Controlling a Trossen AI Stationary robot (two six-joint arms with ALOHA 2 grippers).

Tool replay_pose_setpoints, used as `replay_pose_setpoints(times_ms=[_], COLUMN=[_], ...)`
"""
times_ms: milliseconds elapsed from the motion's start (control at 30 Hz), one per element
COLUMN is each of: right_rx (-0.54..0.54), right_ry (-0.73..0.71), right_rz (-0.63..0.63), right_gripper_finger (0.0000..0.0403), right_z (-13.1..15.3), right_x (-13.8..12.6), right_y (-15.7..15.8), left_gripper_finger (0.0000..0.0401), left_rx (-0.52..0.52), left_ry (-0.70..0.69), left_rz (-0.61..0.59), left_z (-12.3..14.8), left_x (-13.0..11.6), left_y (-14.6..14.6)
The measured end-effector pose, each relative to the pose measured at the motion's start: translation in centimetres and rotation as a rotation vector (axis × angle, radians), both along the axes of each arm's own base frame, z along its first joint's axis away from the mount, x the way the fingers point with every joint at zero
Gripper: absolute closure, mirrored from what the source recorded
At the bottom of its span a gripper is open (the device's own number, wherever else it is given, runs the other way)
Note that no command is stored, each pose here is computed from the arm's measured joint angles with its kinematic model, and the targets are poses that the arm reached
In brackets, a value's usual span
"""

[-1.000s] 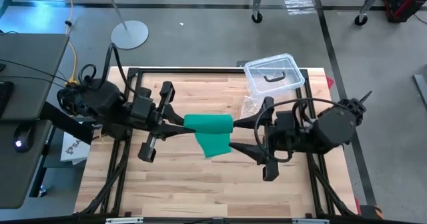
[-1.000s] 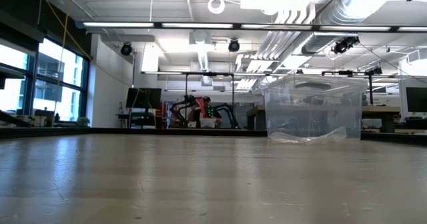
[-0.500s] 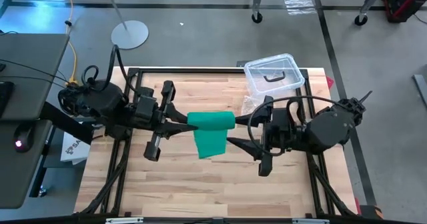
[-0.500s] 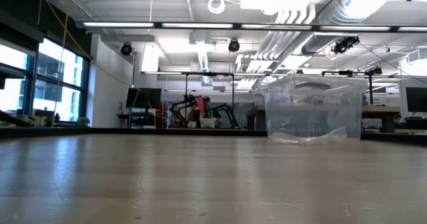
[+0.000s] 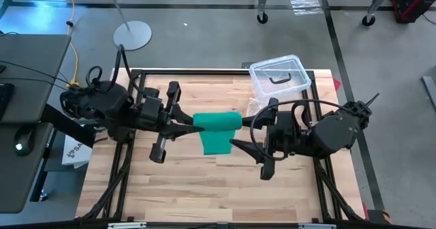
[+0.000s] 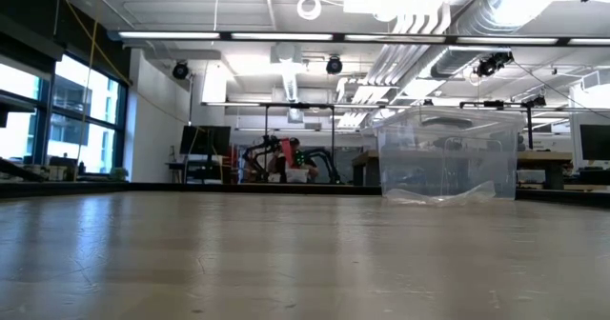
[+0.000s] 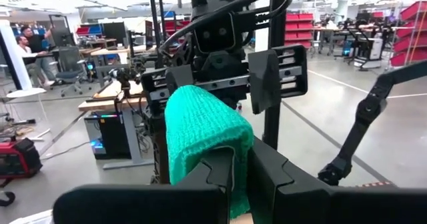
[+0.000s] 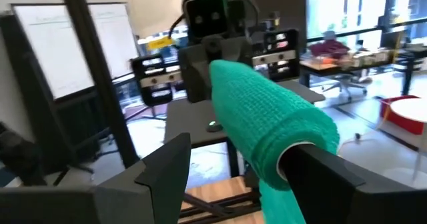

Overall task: Roll bandage
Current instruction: Roll the green bandage

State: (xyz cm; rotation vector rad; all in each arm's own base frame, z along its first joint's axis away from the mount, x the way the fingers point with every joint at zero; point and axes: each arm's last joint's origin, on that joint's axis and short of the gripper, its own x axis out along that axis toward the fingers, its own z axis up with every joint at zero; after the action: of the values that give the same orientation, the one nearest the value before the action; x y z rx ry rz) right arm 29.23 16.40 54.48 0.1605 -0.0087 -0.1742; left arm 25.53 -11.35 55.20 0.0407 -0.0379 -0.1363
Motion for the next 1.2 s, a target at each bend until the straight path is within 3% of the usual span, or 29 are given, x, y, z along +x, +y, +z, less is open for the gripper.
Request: replay_pose_setpoints(times_ms=[133, 233, 400, 500, 567, 700, 833, 900, 1000, 1200], right_rx=[-0.007, -0.01, -0.045, -0.108, -0.191, -0.42, -0.653, -0.729, -0.711, -0.436], right_ry=[0.002, 0.007, 0.023, 0.038, 0.061, 0.11, 0.175, 0.2, 0.217, 0.189], right_rz=[0.021, 0.05, 0.058, 0.066, 0.074, 0.087, 0.098, 0.106, 0.099, 0.083], right_gripper_finger=[0.0184, 0.0211, 0.0298, 0.0366, 0.039, 0.0376, 0.0376, 0.0379, 0.0381, 0.0358], right_z=[0.0, -0.1, -0.2, -0.3, -0.4, -0.7, -1.1, -1.4, -1.7, -1.9], right_x=[0.1, 0.1, 0.1, 0.1, 0.0, -0.3, -0.3, -0.2, -0.1, 0.0], right_y=[-0.1, 0.0, 0.0, 0.2, 0.4, 0.9, 1.0, 1.1, 1.2, 1.3], left_gripper_finger=[0.0385, 0.0374, 0.0322, 0.0285, 0.0263, 0.0235, 0.023, 0.0236, 0.0262, 0.0371], left_rx=[-0.004, -0.031, -0.072, -0.159, -0.235, -0.448, -0.662, -0.719, -0.732, -0.608], left_ry=[0.009, 0.018, 0.02, 0.024, 0.032, 0.082, 0.161, 0.185, 0.2, 0.21], left_rz=[-0.002, -0.009, -0.035, -0.03, -0.038, -0.131, -0.176, -0.178, -0.168, -0.137], left_z=[-0.2, -0.4, -0.3, 0.0, 0.2, 0.4, 0.1, 0.0, -0.2, -0.7], left_x=[0.4, 0.6, 0.4, 0.0, -0.2, -0.2, 0.2, 0.5, 0.7, 0.8], left_y=[-0.2, -0.4, -0.3, 0.3, 0.8, 1.6, 2.3, 2.5, 2.6, 2.8])
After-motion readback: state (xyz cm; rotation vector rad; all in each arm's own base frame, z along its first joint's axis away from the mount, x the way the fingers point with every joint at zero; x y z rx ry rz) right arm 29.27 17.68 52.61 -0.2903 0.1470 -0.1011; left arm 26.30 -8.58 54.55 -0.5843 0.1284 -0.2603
